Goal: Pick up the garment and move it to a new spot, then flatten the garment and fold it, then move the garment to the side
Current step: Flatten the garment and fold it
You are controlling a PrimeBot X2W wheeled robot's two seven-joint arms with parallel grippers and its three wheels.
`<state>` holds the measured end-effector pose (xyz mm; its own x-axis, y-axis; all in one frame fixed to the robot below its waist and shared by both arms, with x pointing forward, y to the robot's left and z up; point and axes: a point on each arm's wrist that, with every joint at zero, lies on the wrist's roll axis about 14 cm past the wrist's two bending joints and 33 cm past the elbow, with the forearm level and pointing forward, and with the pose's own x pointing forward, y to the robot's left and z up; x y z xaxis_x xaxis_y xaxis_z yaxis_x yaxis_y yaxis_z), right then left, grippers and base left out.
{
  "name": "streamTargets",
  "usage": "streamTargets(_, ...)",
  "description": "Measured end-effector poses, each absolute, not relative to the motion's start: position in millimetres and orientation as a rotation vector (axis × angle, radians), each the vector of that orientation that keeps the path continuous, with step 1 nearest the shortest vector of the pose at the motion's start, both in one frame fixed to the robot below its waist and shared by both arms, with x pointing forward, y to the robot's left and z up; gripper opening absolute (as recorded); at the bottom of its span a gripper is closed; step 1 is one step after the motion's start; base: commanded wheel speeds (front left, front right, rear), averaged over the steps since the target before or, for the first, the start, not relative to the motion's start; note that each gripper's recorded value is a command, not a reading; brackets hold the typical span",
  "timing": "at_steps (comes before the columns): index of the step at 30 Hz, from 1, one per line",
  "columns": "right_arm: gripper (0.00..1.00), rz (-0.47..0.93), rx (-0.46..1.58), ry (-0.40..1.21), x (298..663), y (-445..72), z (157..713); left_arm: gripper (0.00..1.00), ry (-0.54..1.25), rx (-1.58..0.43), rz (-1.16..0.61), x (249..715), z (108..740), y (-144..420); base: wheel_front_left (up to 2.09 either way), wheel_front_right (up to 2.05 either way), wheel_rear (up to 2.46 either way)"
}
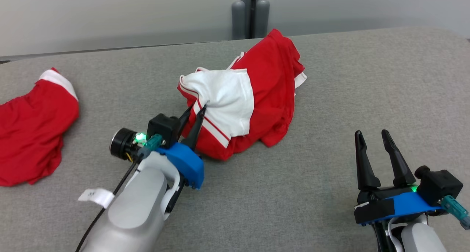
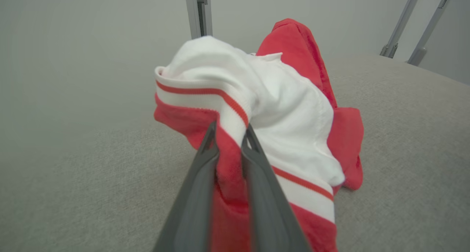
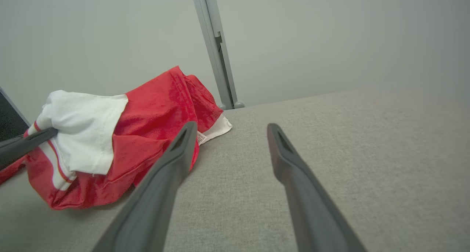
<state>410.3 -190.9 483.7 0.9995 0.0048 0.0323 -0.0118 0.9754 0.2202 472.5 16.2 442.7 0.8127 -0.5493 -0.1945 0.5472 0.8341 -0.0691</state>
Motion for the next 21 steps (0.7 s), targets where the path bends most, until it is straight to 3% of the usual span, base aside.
streamTargets(8,1.0,0.089,0.233,-0.032,417,-162,486,0.0,0.231,-0.042,-0.489,412,422,57,0.0,0.0,0.0)
streamTargets(14,1.0,0.112,0.233,-0.023,414,-154,484,0.0,0.3,-0.095,-0.494,359,402,54,0.0,0.0,0.0)
streamTargets(15,1.0,0.114,0.232,-0.021,413,-153,484,0.15,0.307,-0.105,-0.493,354,400,53,0.0,0.0,0.0)
streamTargets(16,1.0,0.115,0.232,-0.018,412,-153,483,0.91,0.31,-0.111,-0.493,350,399,53,0.0,0.0,0.0)
streamTargets(17,1.0,0.116,0.232,-0.015,411,-152,482,1.0,0.303,-0.115,-0.487,349,402,53,0.0,0.0,0.0)
streamTargets(21,1.0,0.121,0.231,-0.02,409,-151,484,1.0,0.191,-0.126,-0.463,363,434,54,0.0,0.0,0.0)
